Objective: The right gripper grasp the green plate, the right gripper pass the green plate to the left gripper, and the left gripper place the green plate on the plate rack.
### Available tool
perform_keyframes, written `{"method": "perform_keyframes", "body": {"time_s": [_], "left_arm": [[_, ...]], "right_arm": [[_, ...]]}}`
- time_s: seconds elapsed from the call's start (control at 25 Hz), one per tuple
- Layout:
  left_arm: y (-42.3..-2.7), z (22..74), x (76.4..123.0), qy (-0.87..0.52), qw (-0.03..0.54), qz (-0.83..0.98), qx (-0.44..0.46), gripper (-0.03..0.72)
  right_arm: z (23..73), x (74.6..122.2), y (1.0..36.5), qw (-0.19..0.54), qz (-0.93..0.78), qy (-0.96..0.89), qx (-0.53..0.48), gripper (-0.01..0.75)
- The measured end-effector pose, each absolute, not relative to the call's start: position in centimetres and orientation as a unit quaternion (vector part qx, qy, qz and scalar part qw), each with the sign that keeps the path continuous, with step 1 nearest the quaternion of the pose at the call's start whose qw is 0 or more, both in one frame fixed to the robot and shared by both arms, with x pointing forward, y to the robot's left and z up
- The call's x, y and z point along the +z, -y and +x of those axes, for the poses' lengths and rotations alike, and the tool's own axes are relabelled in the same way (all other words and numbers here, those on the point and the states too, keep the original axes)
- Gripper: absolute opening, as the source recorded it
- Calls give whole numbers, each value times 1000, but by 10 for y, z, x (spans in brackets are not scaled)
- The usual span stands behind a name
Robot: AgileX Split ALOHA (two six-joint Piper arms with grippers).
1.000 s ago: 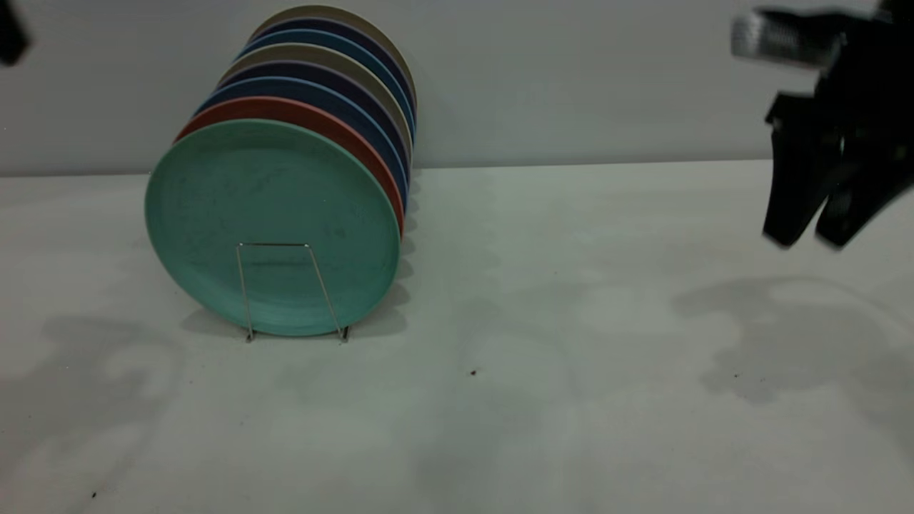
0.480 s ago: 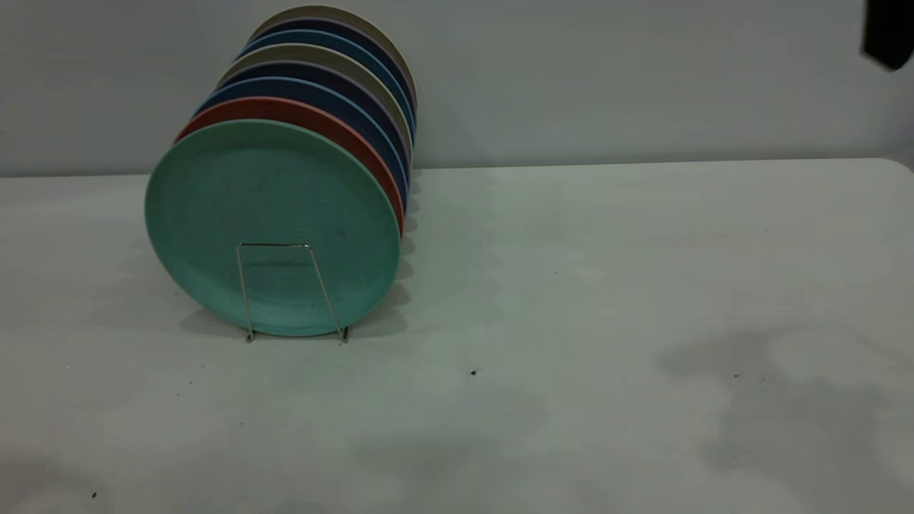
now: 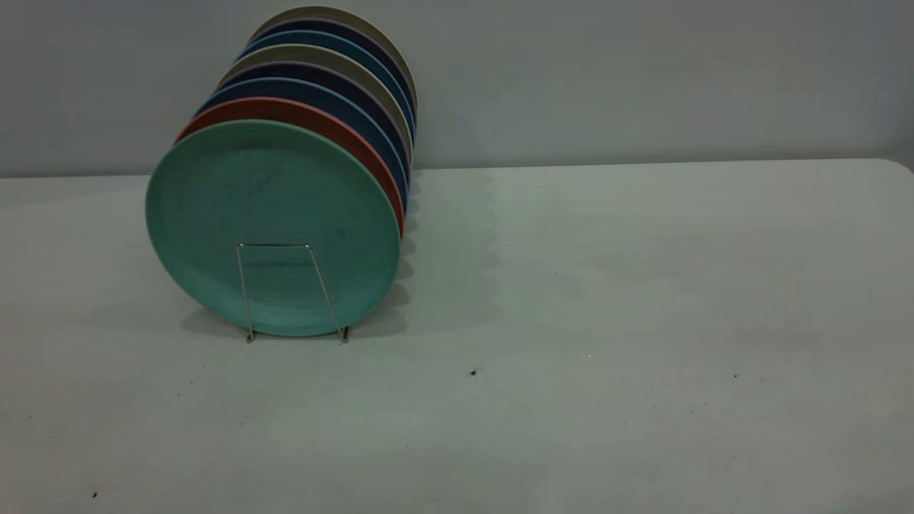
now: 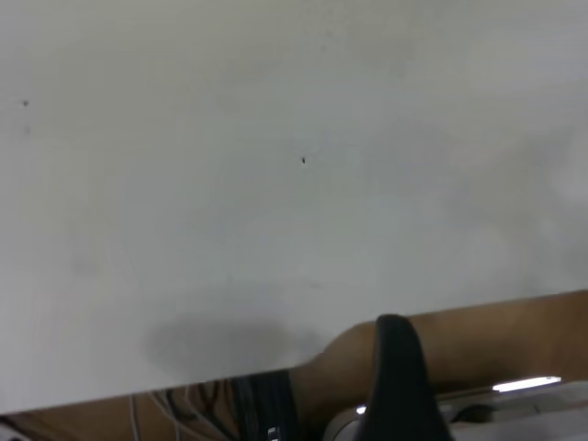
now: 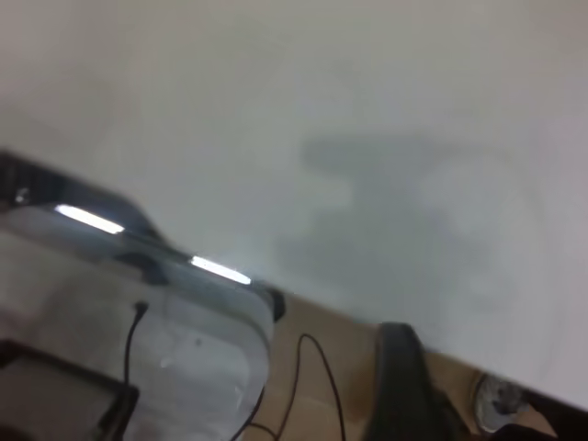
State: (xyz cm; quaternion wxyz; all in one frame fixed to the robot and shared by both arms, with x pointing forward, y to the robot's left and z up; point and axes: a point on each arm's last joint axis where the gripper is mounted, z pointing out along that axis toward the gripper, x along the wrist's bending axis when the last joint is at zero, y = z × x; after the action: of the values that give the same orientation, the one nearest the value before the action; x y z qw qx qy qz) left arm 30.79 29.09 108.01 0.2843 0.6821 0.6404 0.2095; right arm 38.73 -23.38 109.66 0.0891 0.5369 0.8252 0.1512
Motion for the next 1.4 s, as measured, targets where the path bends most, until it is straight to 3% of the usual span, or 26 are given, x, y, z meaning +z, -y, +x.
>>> {"method": "perform_keyframes", "body": {"time_s": [0.28,0.56,1.04,1.4], "left_arm": [[-288,269,1069,-626,317,672,237,539],[-287,256,1057,-618,334,668,245,539],[-288,256,1055,-600,322,685,259,539],[-294,257,1049,-589,294,703,271,539]], "right_arm": [[324,1067,252,94,495,-836,218,508],[281,1052,271,166,462,-819,298,508],[258,1039,287,226,449,-801,325,508],[259,1038,289,231,466,-792,320,508]]}}
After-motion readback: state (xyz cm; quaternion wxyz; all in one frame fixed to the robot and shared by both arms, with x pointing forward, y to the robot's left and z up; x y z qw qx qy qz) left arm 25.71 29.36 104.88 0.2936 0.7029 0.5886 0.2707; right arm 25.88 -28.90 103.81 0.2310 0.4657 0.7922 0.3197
